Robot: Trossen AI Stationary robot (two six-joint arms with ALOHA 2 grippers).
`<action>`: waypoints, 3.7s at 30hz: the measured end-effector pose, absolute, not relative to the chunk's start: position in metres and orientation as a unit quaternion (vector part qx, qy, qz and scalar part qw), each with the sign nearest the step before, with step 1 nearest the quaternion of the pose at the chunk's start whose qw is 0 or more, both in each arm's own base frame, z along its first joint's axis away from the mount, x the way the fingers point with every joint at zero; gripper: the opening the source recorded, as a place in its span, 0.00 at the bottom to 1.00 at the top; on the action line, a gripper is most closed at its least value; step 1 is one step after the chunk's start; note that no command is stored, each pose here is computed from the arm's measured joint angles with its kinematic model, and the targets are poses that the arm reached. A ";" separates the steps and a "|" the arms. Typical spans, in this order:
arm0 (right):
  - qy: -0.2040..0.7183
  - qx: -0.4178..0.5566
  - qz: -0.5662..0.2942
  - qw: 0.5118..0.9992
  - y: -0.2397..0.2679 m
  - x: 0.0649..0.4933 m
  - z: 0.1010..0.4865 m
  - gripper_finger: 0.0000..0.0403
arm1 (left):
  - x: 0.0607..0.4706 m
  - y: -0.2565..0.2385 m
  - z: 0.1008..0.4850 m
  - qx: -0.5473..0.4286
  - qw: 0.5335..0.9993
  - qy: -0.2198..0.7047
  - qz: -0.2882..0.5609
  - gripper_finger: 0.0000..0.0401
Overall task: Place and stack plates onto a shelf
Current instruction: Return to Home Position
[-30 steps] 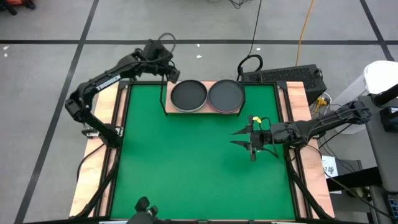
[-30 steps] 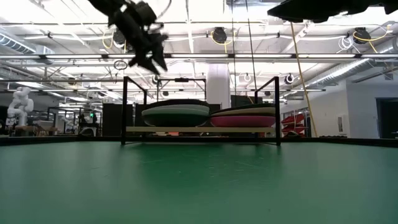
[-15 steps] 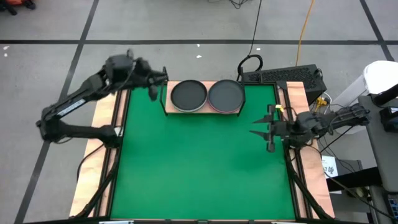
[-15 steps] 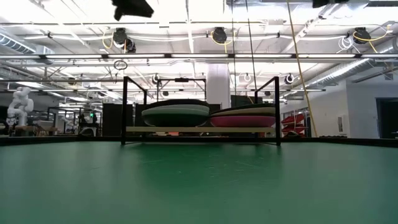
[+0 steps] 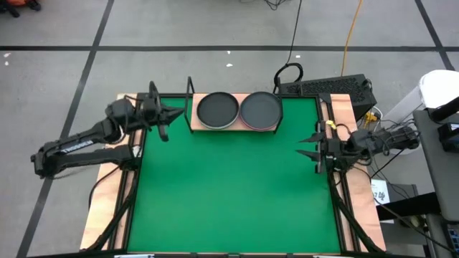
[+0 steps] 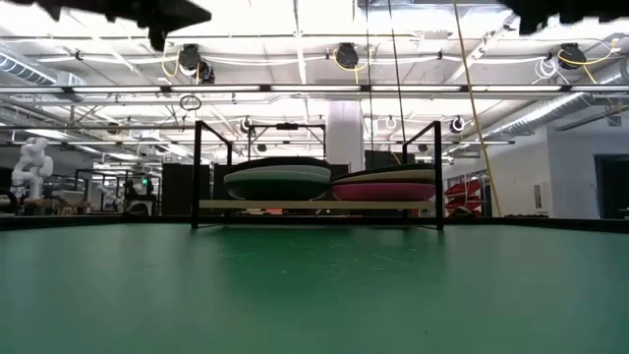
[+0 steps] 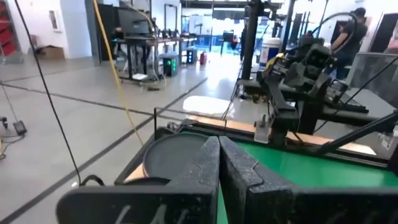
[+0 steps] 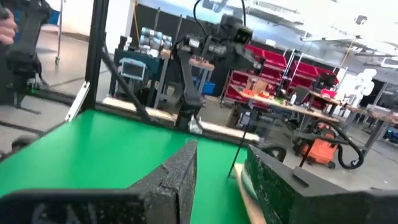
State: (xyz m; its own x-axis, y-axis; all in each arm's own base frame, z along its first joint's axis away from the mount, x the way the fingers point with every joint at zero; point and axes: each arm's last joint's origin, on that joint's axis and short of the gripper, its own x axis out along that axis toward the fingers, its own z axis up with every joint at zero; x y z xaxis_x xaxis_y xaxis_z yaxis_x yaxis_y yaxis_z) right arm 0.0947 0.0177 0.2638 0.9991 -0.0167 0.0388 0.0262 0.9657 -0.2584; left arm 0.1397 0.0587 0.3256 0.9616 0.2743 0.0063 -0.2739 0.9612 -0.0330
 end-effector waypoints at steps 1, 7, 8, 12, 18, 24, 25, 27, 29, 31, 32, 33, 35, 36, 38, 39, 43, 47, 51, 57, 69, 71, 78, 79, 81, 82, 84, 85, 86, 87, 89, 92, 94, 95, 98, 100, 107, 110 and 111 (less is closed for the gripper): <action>-0.015 -0.131 -0.011 0.991 0.018 0.095 0.255 0.31 | 0.138 0.058 0.318 -0.017 0.990 -0.010 0.138 0.01; -0.055 -0.119 -0.017 0.991 0.019 0.101 0.210 0.31 | 0.133 0.055 0.283 -0.032 0.990 -0.050 0.131 0.01; -0.065 -0.117 -0.018 0.991 0.019 0.101 0.204 0.31 | 0.133 0.055 0.277 -0.035 0.990 -0.055 0.124 0.01; -0.113 -0.102 -0.026 0.988 0.019 0.101 0.193 0.31 | 0.133 0.054 0.253 -0.042 0.991 -0.072 0.108 0.01; -0.102 -0.063 -0.060 0.991 0.017 0.102 0.191 0.31 | 0.129 0.052 0.214 -0.041 0.989 -0.095 0.104 0.01; -0.083 -0.066 -0.041 0.994 0.018 0.103 0.187 0.26 | 0.121 0.048 0.187 -0.036 0.988 -0.108 0.103 0.01; -0.082 -0.066 -0.040 0.994 0.019 0.103 0.187 0.23 | 0.122 0.049 0.186 -0.037 0.989 -0.103 0.104 0.01; -0.074 -0.062 -0.039 0.995 0.019 0.103 0.185 0.17 | 0.122 0.049 0.185 -0.039 0.989 -0.096 0.104 0.01; -0.064 -0.063 -0.038 0.995 0.019 0.103 0.183 0.09 | 0.122 0.049 0.183 -0.040 0.990 -0.089 0.105 0.01; -0.057 -0.069 -0.038 0.995 0.019 0.103 0.182 0.03 | 0.122 0.049 0.181 -0.043 0.990 -0.081 0.105 0.01; -0.056 -0.073 -0.038 0.995 0.019 0.103 0.181 0.01 | 0.123 0.049 0.181 -0.044 0.990 -0.077 0.106 0.01; -0.055 -0.074 -0.038 0.995 0.019 0.103 0.181 0.02 | 0.123 0.049 0.180 -0.046 0.991 -0.072 0.106 0.01; -0.045 -0.076 -0.038 0.995 0.019 0.104 0.179 0.03 | 0.123 0.049 0.176 -0.052 0.991 -0.055 0.107 0.01; -0.041 -0.076 -0.037 0.996 0.019 0.104 0.178 0.03 | 0.123 0.049 0.175 -0.056 0.991 -0.047 0.108 0.01; -0.037 -0.072 -0.039 0.996 0.019 0.104 0.178 0.02 | 0.123 0.049 0.172 -0.059 0.992 -0.034 0.109 0.01; -0.034 -0.072 -0.041 0.996 0.019 0.104 0.177 0.02 | 0.123 0.049 0.171 -0.059 0.992 -0.030 0.109 0.01; -0.026 -0.079 -0.051 0.995 0.018 0.104 0.176 0.00 | 0.123 0.049 0.169 -0.064 0.992 -0.022 0.110 0.01; -0.025 -0.087 -0.051 0.995 0.018 0.104 0.176 0.00 | 0.123 0.049 0.169 -0.064 0.992 -0.022 0.110 0.01; -0.025 -0.087 -0.050 0.995 0.018 0.104 0.176 0.00 | 0.123 0.049 0.170 -0.063 0.992 -0.022 0.110 0.01; -0.026 -0.087 -0.050 0.995 0.018 0.104 0.176 0.00 | 0.123 0.049 0.170 -0.063 0.992 -0.022 0.110 0.01; -0.026 -0.087 -0.050 0.995 0.018 0.104 0.176 0.00 | 0.123 0.049 0.170 -0.063 0.992 -0.023 0.110 0.01; -0.026 -0.087 -0.050 0.995 0.018 0.104 0.176 0.00 | 0.124 0.049 0.170 -0.063 0.992 -0.023 0.110 0.01; -0.026 -0.087 -0.050 0.995 0.018 0.104 0.176 0.00 | 0.124 0.049 0.170 -0.063 0.992 -0.023 0.110 0.01; -0.026 -0.087 -0.050 0.995 0.018 0.104 0.176 0.00 | 0.124 0.049 0.170 -0.063 0.992 -0.023 0.111 0.01; -0.026 -0.087 -0.050 0.995 0.018 0.104 0.176 0.00 | 0.124 0.049 0.170 -0.063 0.992 -0.023 0.111 0.01; -0.026 -0.087 -0.050 0.995 0.018 0.104 0.176 0.00 | 0.124 0.049 0.170 -0.063 0.992 -0.023 0.111 0.01; -0.026 -0.087 -0.050 0.995 0.018 0.104 0.176 0.00 | 0.124 0.049 0.170 -0.063 0.992 -0.023 0.110 0.01; -0.026 -0.087 -0.050 0.995 0.018 0.104 0.176 0.00 | 0.124 0.049 0.170 -0.062 0.992 -0.023 0.111 0.01; -0.026 -0.087 -0.050 0.995 0.018 0.104 0.176 0.00 | 0.124 0.049 0.170 -0.062 0.992 -0.023 0.111 0.01; -0.026 -0.087 -0.050 0.995 0.018 0.104 0.176 0.00 | 0.124 0.049 0.170 -0.062 0.992 -0.023 0.111 0.01; -0.026 -0.087 -0.050 0.995 0.018 0.104 0.176 0.00 | 0.124 0.049 0.170 -0.062 0.992 -0.023 0.111 0.01; -0.026 -0.087 -0.050 0.995 0.018 0.104 0.176 0.00 | 0.124 0.049 0.170 -0.062 0.992 -0.023 0.111 0.01; -0.026 -0.087 -0.050 0.995 0.018 0.104 0.176 0.00 | 0.124 0.049 0.170 -0.062 0.992 -0.023 0.111 0.01; -0.026 -0.087 -0.050 0.995 0.018 0.104 0.176 0.00 | 0.124 0.049 0.170 -0.062 0.992 -0.023 0.111 0.01; -0.026 -0.087 -0.050 0.995 0.018 0.104 0.176 0.00 | 0.124 0.049 0.170 -0.062 0.992 -0.023 0.110 0.01; -0.026 -0.087 -0.050 0.995 0.018 0.104 0.176 0.00 | 0.124 0.049 0.170 -0.062 0.992 -0.023 0.111 0.01; -0.026 -0.087 -0.050 0.995 0.018 0.104 0.176 0.00 | 0.124 0.049 0.170 -0.062 0.992 -0.023 0.111 0.01; -0.026 -0.087 -0.050 0.995 0.018 0.104 0.176 0.00 | 0.124 0.049 0.170 -0.062 0.992 -0.023 0.111 0.01; -0.026 -0.087 -0.050 0.995 0.018 0.104 0.176 0.00 | 0.124 0.049 0.170 -0.062 0.992 -0.023 0.111 0.01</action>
State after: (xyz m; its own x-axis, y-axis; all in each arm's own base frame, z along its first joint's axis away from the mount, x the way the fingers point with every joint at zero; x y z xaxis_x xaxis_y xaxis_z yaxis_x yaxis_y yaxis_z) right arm 0.1039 0.0181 0.1757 0.9938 -0.0942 0.0599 0.1032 0.9798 -0.1711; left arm 0.1235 0.0494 0.1699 0.9745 0.2222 0.0320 -0.2165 0.9678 -0.1287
